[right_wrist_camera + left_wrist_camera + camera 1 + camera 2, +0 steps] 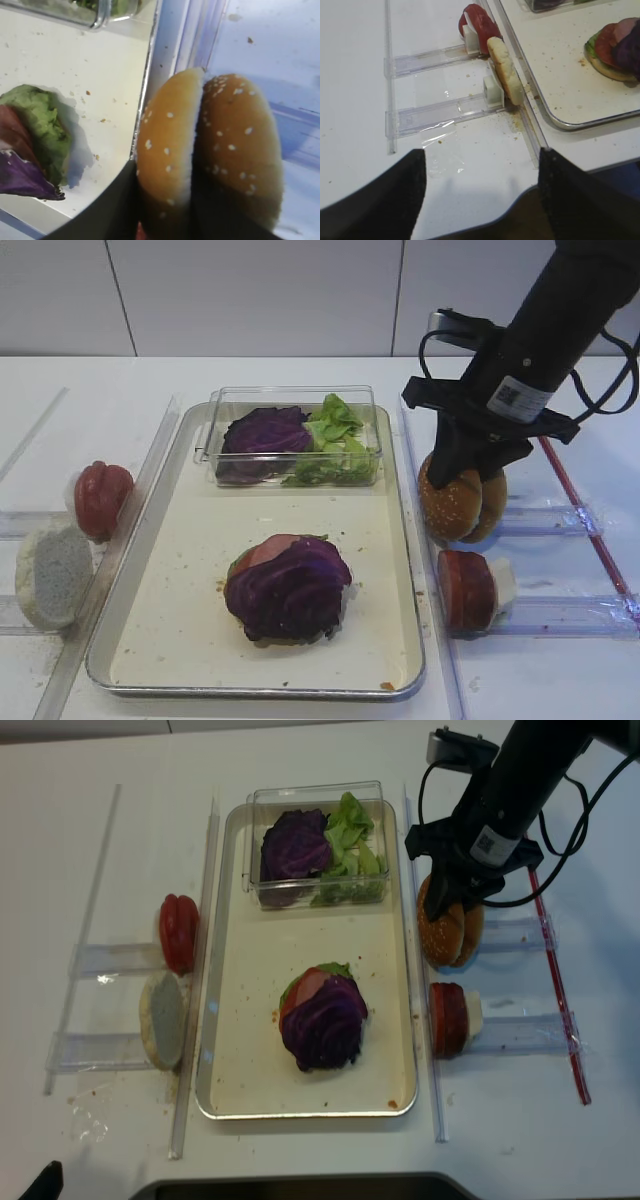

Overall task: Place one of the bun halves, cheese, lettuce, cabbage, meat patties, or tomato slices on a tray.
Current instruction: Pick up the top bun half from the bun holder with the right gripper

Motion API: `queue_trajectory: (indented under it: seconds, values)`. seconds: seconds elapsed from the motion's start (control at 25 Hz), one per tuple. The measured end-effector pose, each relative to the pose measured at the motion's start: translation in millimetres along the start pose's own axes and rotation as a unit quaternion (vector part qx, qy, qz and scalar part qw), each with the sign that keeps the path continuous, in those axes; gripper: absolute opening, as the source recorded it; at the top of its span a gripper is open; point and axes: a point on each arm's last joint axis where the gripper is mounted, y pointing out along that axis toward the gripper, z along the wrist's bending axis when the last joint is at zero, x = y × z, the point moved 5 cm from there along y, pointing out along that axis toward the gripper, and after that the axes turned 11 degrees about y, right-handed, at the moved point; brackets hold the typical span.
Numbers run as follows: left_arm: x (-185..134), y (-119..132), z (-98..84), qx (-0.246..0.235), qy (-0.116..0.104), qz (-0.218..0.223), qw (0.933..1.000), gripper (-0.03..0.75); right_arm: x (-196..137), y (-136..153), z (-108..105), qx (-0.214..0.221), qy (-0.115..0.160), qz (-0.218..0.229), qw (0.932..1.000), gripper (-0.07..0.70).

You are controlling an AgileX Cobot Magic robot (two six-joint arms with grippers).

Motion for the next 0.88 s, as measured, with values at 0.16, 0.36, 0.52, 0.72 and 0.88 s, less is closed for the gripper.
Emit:
queue_trajectory:
  seconds: [0.16,0.36,0.52,0.72,0.88]
  values:
    - [0.0,0.0,0.0,0.000,0.000,0.000,1.0000,0.440,0.0,0.0,-0.2,-0.001,0.000,0.000,1.0000,0.229]
    - [0.0,0.0,0.0,0.000,0.000,0.000,1.0000,0.440,0.0,0.0,-0.2,-0.001,0.000,0.000,1.0000,0.203]
    - [0.0,0.0,0.0,0.000,0.000,0.000,1.0000,0.440,0.0,0.0,-0.2,-0.001,0.000,0.000,1.0000,0.195]
    - [0.0,0.0,0.0,0.000,0.000,0.000,1.0000,0.440,0.0,0.0,-0.2,-0.001,0.000,0.000,1.0000,0.193]
    - [0.0,0.0,0.0,0.000,0.000,0.000,1.0000,0.440,0.0,0.0,0.9,0.003,0.001,0.000,1.0000,0.191]
